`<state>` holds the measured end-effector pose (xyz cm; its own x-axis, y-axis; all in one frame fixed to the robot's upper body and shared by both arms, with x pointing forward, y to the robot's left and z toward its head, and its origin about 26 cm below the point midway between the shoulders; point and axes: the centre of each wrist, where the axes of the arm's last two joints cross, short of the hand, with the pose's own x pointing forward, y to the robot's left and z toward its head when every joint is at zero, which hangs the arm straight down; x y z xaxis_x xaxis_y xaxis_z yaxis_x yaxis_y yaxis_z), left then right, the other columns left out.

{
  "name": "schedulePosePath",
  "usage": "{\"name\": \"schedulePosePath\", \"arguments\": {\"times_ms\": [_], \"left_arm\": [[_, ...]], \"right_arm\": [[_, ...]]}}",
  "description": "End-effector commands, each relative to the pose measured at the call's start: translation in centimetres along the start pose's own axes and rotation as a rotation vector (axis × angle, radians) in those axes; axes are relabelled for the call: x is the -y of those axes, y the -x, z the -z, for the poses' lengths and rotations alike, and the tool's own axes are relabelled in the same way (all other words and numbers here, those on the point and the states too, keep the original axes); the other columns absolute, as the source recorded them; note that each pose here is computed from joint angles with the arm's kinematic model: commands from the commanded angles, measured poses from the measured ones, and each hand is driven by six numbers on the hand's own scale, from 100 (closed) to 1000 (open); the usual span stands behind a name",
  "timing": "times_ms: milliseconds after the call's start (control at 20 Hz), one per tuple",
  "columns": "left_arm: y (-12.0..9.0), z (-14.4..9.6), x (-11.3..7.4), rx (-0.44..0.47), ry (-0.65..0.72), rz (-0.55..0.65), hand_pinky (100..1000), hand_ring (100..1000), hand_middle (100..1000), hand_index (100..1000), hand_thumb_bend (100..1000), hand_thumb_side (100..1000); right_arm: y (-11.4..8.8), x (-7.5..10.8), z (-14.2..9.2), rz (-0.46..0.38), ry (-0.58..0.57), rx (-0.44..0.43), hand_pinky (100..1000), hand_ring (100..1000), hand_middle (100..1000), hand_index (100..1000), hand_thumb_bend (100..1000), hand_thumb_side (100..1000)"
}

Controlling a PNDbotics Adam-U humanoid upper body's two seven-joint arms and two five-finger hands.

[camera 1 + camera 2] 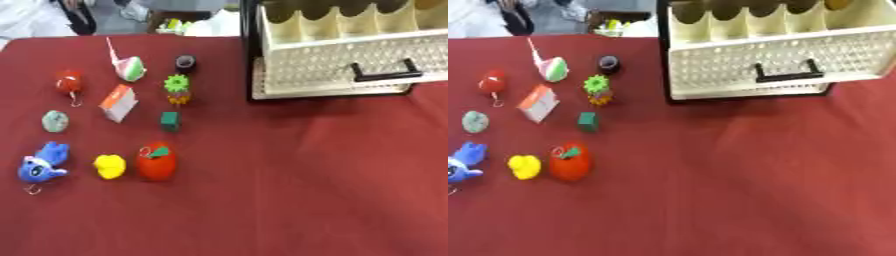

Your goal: Pick up objects from table and place into drawer.

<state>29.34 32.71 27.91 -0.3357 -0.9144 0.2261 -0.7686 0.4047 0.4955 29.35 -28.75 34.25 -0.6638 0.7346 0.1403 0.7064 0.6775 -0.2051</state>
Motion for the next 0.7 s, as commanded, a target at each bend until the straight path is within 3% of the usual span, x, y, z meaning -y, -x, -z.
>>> {"name": "schedulePosePath", "arguments": {"times_ms": [50,350,550,700], "left_arm": [[-0.61,1.32,-1.4,0.046,0.025,0.097,703,809,813,916,100,870],[-0.87,1.84,-1.8,0.043,0.148,0.188,761,837,830,922,104,890],[-0.8,1.83,-2.03,0.04,0.314,0.29,818,855,837,995,101,940],[-0.79,1.84,-2.14,0.051,0.433,0.366,854,869,848,1000,100,948]], "right_arm": [[-0.21,0.26,0.46,0.017,0.078,0.03,545,618,594,766,100,531],[-0.07,0.0,-0.03,0.042,0.115,0.026,557,625,601,768,100,530],[-0.01,0.06,-0.06,0.039,0.123,0.018,554,624,600,765,100,529],[-0.03,0.04,-0.06,0.04,0.125,0.014,551,623,600,765,100,528]]}}
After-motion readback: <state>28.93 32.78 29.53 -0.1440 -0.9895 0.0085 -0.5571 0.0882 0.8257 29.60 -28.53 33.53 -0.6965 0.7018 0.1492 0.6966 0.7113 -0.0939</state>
